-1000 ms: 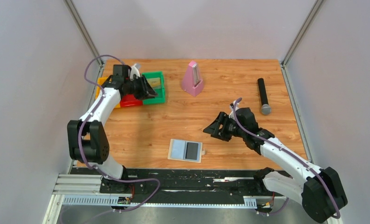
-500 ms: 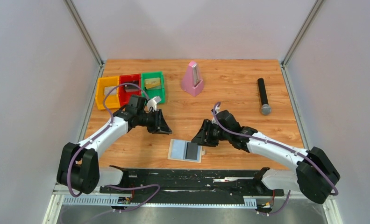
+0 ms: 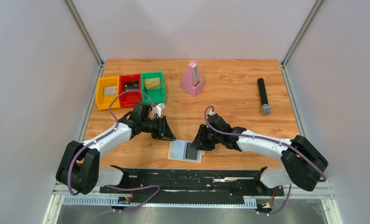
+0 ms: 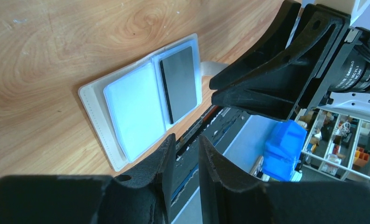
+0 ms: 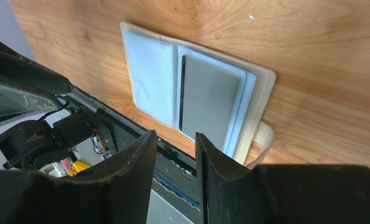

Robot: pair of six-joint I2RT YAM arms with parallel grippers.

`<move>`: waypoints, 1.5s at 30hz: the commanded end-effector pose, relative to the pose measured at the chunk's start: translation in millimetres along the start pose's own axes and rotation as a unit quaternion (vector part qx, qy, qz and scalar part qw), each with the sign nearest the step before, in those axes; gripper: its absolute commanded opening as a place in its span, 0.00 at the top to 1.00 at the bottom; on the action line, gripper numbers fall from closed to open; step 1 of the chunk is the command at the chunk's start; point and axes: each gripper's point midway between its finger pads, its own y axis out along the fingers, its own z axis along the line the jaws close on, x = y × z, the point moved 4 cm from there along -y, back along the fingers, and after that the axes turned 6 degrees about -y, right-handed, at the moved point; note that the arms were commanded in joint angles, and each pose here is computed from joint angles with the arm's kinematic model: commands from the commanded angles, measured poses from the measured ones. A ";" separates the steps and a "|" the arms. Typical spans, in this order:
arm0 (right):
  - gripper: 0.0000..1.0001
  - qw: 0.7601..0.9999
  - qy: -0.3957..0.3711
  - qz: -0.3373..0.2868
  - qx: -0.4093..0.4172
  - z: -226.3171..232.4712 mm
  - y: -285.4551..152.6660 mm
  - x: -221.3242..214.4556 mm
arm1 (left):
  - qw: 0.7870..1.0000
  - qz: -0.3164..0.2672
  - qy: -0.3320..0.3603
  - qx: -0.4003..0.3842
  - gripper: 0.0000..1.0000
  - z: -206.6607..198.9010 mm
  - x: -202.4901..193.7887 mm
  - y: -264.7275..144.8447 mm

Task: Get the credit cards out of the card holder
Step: Remove the credit card from the card holder.

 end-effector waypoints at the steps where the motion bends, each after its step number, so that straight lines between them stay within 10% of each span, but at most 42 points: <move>1: 0.64 1.000 0.003 -0.014 -0.005 1.9 7.1 6.1 | 1.000 0.002 0.001 -0.022 0.68 -4.2 -3.7 10.1; 45: 0.73 0.996 0.004 0.015 -0.087 -40.6 34.1 -11.4 | 0.997 0.052 -0.049 0.010 0.68 36.3 -40.9 79.7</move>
